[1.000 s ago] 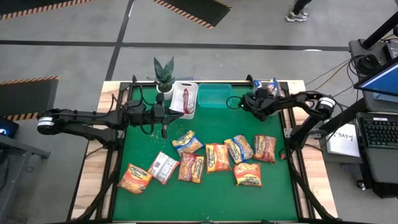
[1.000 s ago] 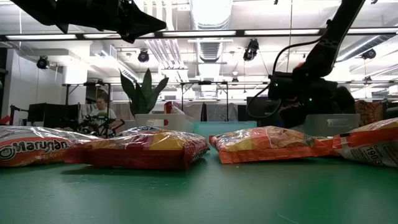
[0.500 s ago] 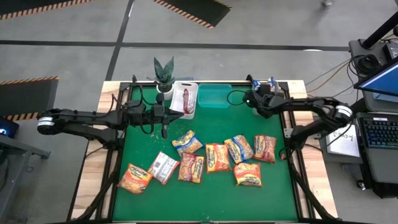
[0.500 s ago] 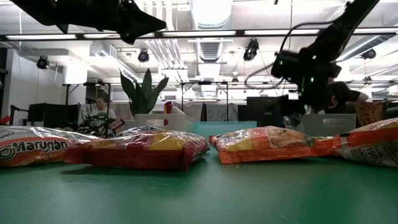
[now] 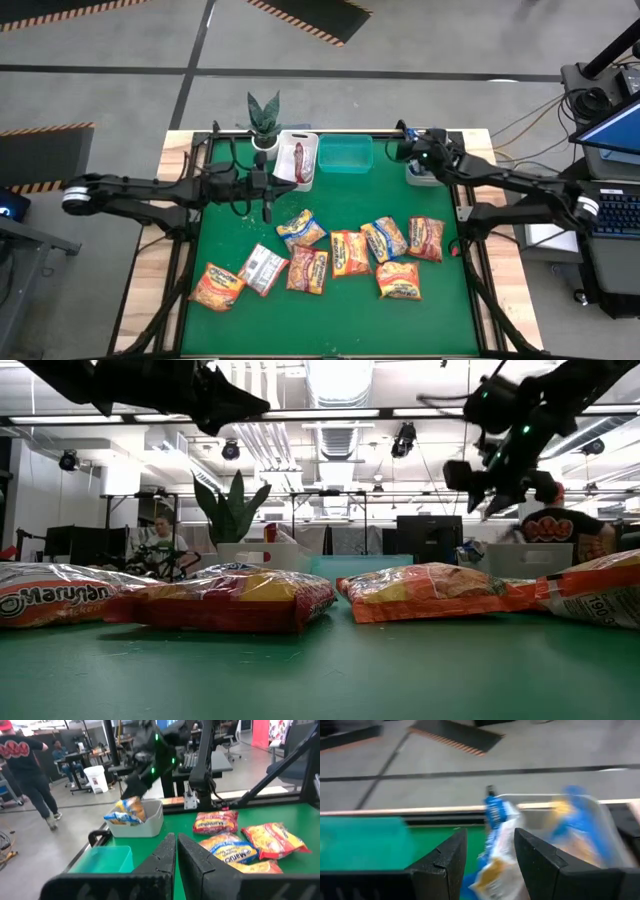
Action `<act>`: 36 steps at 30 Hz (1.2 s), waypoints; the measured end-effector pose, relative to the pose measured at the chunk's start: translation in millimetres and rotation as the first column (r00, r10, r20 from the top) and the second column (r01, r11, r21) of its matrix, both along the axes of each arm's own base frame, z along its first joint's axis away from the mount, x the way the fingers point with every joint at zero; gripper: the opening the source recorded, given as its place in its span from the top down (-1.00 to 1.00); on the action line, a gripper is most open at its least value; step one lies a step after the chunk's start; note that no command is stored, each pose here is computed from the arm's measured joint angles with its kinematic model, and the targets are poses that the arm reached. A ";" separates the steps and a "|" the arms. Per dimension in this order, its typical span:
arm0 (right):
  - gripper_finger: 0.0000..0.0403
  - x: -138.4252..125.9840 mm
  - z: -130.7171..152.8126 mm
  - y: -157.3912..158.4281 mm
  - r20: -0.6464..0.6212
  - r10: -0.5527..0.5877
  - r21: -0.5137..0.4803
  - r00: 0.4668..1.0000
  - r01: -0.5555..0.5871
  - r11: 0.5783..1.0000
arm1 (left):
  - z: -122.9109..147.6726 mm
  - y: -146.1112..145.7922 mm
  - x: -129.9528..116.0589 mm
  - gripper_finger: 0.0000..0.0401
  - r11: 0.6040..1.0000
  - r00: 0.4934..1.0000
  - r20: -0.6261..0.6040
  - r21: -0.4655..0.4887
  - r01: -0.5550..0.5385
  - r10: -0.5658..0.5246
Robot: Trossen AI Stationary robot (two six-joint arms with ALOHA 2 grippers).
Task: Sort Maruchan noodles
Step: Put the orange noodle pack into the green bin
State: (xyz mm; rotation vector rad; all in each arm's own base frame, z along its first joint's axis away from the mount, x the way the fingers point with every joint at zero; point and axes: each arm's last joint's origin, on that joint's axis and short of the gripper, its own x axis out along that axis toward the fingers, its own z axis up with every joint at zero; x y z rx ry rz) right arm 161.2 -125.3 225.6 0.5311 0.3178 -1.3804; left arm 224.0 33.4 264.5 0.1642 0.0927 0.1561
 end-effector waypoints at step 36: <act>0.43 89.6 25.0 88.8 0.408 0.691 0.335 0.596 -0.803 0.494 | -13.3 1.8 12.8 1.00 1.000 0.999 -0.045 -0.003 0.001 -0.001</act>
